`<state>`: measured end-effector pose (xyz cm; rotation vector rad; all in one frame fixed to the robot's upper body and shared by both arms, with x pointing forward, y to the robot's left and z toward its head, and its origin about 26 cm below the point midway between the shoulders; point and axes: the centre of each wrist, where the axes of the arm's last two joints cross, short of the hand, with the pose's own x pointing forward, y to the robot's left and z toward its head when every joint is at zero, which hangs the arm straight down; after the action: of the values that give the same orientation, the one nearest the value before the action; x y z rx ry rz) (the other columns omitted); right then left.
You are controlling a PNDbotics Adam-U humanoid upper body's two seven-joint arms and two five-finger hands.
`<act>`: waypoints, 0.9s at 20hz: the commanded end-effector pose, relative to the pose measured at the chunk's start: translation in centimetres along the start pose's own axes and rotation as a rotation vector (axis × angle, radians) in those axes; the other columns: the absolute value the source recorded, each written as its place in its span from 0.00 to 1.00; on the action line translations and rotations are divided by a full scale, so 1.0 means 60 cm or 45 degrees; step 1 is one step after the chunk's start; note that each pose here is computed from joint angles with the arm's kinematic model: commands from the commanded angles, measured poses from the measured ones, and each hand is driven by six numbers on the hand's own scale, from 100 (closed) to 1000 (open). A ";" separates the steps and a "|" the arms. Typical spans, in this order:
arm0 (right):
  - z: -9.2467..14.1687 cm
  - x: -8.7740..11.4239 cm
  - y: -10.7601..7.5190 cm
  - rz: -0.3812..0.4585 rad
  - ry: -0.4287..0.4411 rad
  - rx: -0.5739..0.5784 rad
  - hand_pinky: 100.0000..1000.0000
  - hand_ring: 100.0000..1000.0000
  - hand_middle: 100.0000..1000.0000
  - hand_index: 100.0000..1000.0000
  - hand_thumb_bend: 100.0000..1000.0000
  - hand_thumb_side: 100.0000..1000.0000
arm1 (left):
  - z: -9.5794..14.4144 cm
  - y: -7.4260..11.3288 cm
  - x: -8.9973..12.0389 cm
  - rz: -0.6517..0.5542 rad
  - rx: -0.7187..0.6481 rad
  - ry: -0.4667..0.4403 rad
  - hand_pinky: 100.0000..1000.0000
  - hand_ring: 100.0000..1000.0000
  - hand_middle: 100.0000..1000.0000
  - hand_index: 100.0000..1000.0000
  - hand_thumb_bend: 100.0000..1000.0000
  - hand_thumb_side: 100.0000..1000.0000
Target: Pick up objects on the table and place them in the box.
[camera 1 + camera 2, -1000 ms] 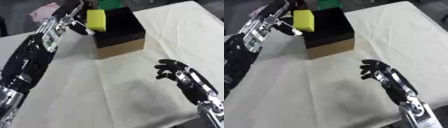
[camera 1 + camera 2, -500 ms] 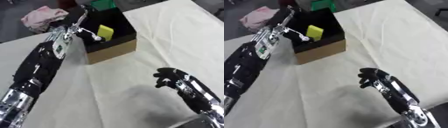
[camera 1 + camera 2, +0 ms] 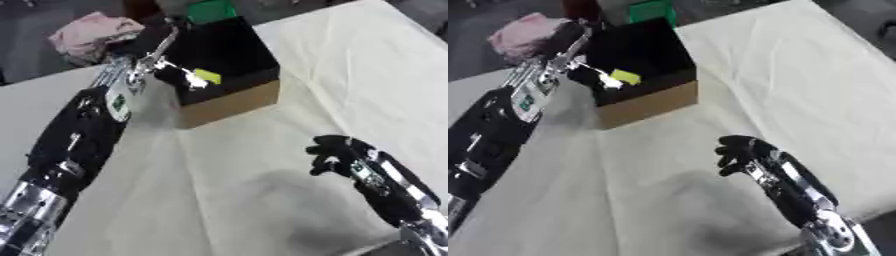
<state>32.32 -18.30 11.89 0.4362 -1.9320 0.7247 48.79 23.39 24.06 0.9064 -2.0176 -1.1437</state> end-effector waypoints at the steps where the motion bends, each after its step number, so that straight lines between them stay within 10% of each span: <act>1: 0.002 0.007 -0.008 0.011 -0.018 -0.028 0.63 0.84 0.51 0.81 0.00 0.72 | 0.003 0.061 0.010 0.075 0.098 -0.075 0.69 0.57 0.55 0.67 0.78 0.55; 2: 0.005 0.007 -0.010 0.012 -0.017 -0.038 0.63 0.84 0.51 0.81 0.00 0.70 | 0.009 0.071 0.015 0.118 0.121 -0.095 0.69 0.56 0.53 0.66 0.85 0.31; 9: 0.023 0.009 -0.031 0.036 -0.022 -0.152 0.63 0.84 0.51 0.81 0.00 0.67 | 0.073 0.138 0.049 0.402 0.215 -0.211 0.69 0.55 0.51 0.64 0.78 0.32; 18: 0.044 0.016 -0.052 0.077 -0.032 -0.293 0.63 0.84 0.51 0.83 0.00 0.65 | 0.161 0.148 0.085 0.597 0.259 -0.288 0.70 0.57 0.53 0.64 0.64 0.37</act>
<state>32.01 -21.86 11.75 0.2767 -1.9970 0.5193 37.09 26.68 27.05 0.3530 -2.3410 -0.8162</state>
